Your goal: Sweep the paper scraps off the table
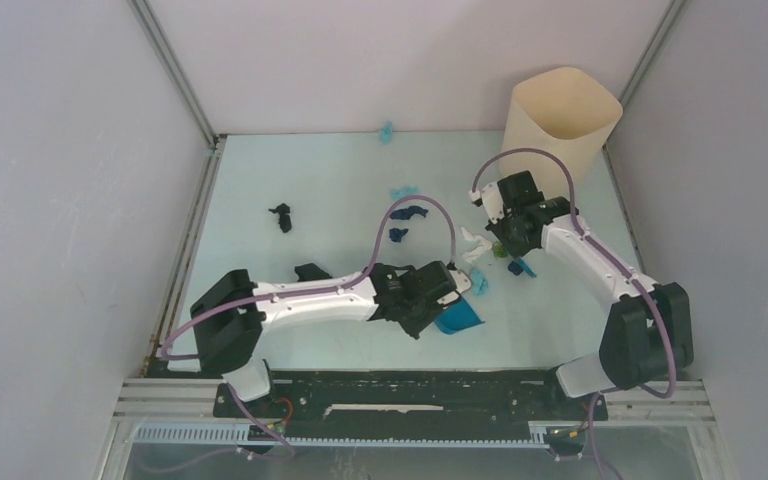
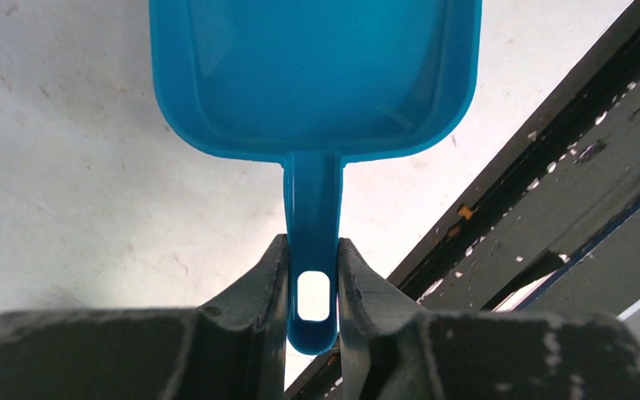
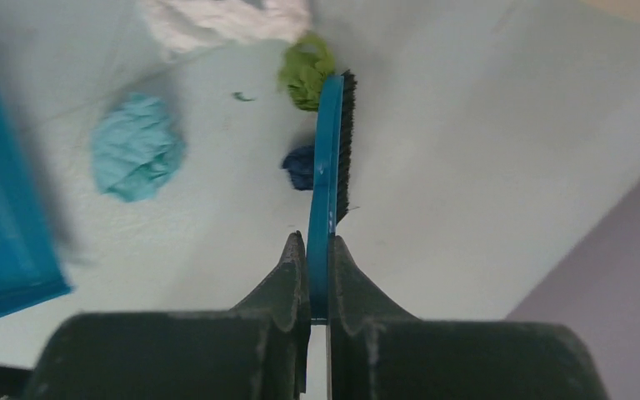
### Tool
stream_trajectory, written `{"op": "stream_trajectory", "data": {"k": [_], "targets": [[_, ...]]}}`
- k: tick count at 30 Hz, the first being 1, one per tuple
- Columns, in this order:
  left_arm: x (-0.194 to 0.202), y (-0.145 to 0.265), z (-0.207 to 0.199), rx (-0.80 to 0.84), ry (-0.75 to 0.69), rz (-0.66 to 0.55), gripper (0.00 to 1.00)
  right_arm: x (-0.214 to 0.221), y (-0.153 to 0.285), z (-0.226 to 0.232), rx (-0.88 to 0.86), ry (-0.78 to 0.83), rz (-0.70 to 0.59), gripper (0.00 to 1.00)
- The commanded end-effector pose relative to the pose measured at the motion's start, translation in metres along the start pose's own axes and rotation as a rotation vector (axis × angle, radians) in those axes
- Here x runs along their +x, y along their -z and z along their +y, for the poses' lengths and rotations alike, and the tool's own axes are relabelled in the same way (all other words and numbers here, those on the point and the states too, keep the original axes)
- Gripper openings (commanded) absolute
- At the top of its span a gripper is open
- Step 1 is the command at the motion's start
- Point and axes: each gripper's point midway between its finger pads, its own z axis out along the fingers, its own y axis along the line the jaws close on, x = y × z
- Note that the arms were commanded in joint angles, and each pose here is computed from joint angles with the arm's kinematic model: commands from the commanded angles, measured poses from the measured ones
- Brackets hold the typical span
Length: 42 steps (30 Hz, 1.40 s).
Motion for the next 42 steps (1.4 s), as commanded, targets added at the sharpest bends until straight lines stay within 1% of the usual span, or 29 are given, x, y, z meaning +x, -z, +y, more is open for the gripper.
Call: {"op": "stream_trajectory", "data": {"k": [1, 4, 9, 13, 17, 19, 24, 26, 29, 31, 37, 40, 42], "targets": [[-0.02, 0.0, -0.006, 0.009, 0.006, -0.022, 0.0, -0.001, 0.028, 0.048, -0.222, -0.054, -0.029, 0.0], [-0.027, -0.007, -0.008, 0.009, 0.008, -0.022, 0.0, 0.006, 0.05, 0.081, -0.387, -0.054, -0.054, 0.0], [-0.037, -0.016, -0.015, 0.034, 0.015, -0.045, 0.0, 0.01, 0.079, 0.113, -0.563, -0.086, -0.102, 0.0], [-0.04, -0.015, -0.016, 0.04, 0.034, -0.078, 0.0, 0.004, 0.092, 0.117, -0.612, -0.108, -0.159, 0.0], [-0.038, -0.011, -0.016, 0.047, 0.074, -0.14, 0.0, -0.006, 0.106, 0.102, -0.6, -0.141, -0.219, 0.0], [-0.034, -0.009, -0.018, 0.056, 0.091, -0.159, 0.0, -0.014, 0.112, 0.085, -0.546, -0.161, -0.257, 0.0], [-0.027, 0.001, -0.013, 0.029, 0.152, -0.204, 0.0, -0.037, 0.108, 0.024, -0.233, -0.162, -0.342, 0.0], [-0.025, 0.003, -0.008, 0.007, 0.181, -0.212, 0.0, -0.047, 0.105, 0.006, -0.148, -0.15, -0.36, 0.0], [-0.019, 0.006, -0.001, -0.039, 0.238, -0.188, 0.0, -0.06, 0.091, -0.011, -0.027, -0.091, -0.327, 0.0], [-0.017, 0.008, 0.0, -0.051, 0.246, -0.163, 0.0, -0.069, 0.08, -0.022, 0.044, -0.062, -0.293, 0.0], [-0.01, 0.007, 0.011, -0.12, 0.241, -0.111, 0.0, -0.088, 0.048, -0.043, 0.132, -0.042, -0.224, 0.0], [-0.008, 0.004, 0.012, -0.125, 0.233, -0.093, 0.0, -0.092, 0.03, -0.038, 0.108, -0.039, -0.191, 0.0], [-0.007, 0.0, 0.011, -0.124, 0.227, -0.083, 0.0, -0.092, 0.018, -0.027, 0.068, -0.025, -0.165, 0.0]]}}
